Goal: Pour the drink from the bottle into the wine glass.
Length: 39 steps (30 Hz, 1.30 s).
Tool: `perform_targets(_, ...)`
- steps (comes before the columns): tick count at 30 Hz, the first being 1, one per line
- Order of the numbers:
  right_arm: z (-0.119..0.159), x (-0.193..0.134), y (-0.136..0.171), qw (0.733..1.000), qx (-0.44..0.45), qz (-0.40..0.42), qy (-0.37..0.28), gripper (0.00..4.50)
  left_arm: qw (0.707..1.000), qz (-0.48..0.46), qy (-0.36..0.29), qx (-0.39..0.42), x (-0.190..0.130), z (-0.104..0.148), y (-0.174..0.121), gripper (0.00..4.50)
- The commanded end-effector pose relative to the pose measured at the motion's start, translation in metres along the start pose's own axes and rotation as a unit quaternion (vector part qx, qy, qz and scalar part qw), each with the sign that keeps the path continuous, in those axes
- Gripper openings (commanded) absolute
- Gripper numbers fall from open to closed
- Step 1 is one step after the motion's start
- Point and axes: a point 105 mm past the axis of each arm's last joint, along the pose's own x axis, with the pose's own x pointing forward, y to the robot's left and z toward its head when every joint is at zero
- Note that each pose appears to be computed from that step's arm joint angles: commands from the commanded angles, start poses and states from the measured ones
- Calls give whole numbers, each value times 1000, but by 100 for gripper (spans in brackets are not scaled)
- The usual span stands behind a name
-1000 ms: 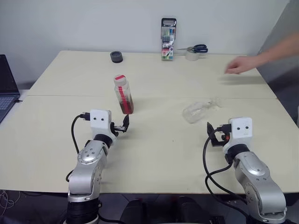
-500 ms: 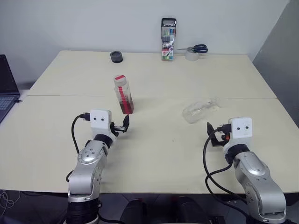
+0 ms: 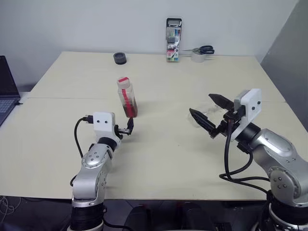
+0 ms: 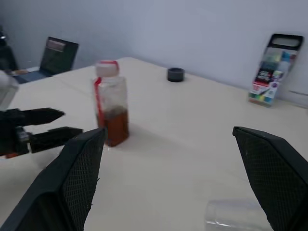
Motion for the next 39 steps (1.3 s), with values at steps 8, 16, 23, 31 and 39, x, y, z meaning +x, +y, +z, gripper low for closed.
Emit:
perform_targets(8,3,8,9,999,3,37,-6,450,997,-22,-63,26,15,30,-18,447)
perform_targets(16,0,9,11,999,9,40,-4,450,996,-6,-82,17,32,42,-14,447)
perform_targets(23,2,9,13,999,12,40,-8,450,995,1,-98,19,45,53,-10,447)
perform_targets(31,-1,9,15,999,18,35,-6,450,993,21,-115,17,65,64,1,447)
perform_targets(39,0,8,13,1000,16,23,-6,450,993,8,-117,14,74,63,0,447)
